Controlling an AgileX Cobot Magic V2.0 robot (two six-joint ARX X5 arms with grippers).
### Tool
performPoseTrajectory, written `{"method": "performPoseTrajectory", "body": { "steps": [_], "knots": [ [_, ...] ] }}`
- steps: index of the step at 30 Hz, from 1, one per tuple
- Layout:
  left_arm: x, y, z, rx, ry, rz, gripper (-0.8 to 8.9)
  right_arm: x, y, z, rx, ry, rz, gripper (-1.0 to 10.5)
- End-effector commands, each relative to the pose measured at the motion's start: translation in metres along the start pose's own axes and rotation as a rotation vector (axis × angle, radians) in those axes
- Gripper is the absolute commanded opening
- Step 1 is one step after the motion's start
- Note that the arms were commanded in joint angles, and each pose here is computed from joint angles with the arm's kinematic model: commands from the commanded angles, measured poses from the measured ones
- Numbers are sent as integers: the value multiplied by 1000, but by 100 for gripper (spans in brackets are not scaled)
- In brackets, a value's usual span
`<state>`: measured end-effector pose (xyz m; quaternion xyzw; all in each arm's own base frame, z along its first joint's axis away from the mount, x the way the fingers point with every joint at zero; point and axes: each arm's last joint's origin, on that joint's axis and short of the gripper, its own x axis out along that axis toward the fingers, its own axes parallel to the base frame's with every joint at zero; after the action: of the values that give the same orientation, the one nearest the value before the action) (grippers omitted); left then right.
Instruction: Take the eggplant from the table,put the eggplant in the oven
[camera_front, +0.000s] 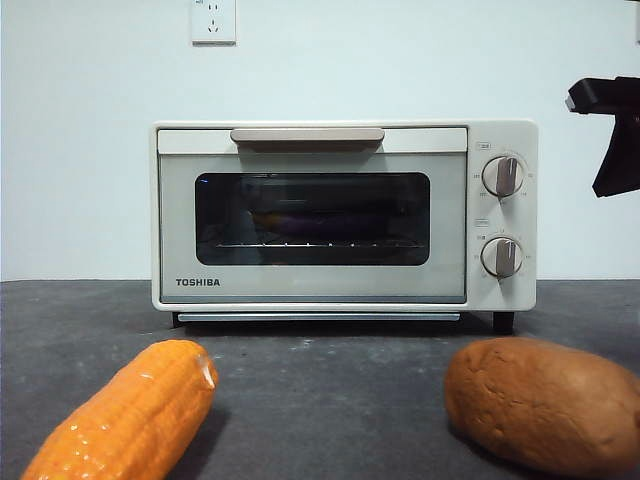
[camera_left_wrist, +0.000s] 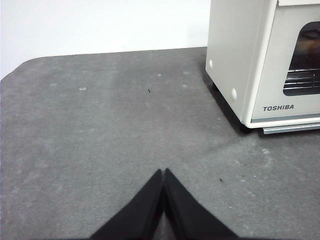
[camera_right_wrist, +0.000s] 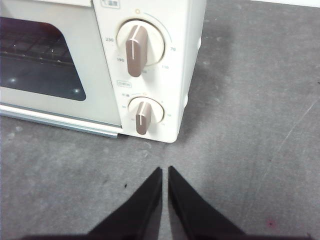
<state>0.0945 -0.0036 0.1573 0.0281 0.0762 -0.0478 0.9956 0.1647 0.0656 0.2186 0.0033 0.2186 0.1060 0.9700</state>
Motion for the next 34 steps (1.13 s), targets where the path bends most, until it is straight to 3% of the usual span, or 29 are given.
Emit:
{"method": "performPoseTrajectory", "body": {
  "steps": [1, 5, 8, 11, 16, 26, 30, 34],
  "knots": [
    [1, 0, -4, 4, 12, 3, 6, -10, -1, 6, 13, -62, -16, 4],
    [1, 0, -4, 4, 12, 3, 6, -58, -11, 22, -50, -311, -106, 4],
    [1, 0, -4, 4, 12, 3, 6, -99, -25, 25, -34, -517, -182, 4],
    [1, 0, -4, 4, 12, 3, 6, -118, -33, 20, -17, -581, -250, 4],
    [1, 0, -4, 4, 12, 3, 6, -120, -40, 2, -22, -522, -304, 4],
    [1, 0, -4, 4, 12, 3, 6, -62, -49, -66, -30, -298, -175, 4],
    [1, 0, -4, 4, 12, 3, 6, -45, -52, -91, 51, -216, -165, 4],
    [1, 0, -4, 4, 12, 3, 6, -44, -52, -93, 56, -250, -168, 4]
  ]
}}
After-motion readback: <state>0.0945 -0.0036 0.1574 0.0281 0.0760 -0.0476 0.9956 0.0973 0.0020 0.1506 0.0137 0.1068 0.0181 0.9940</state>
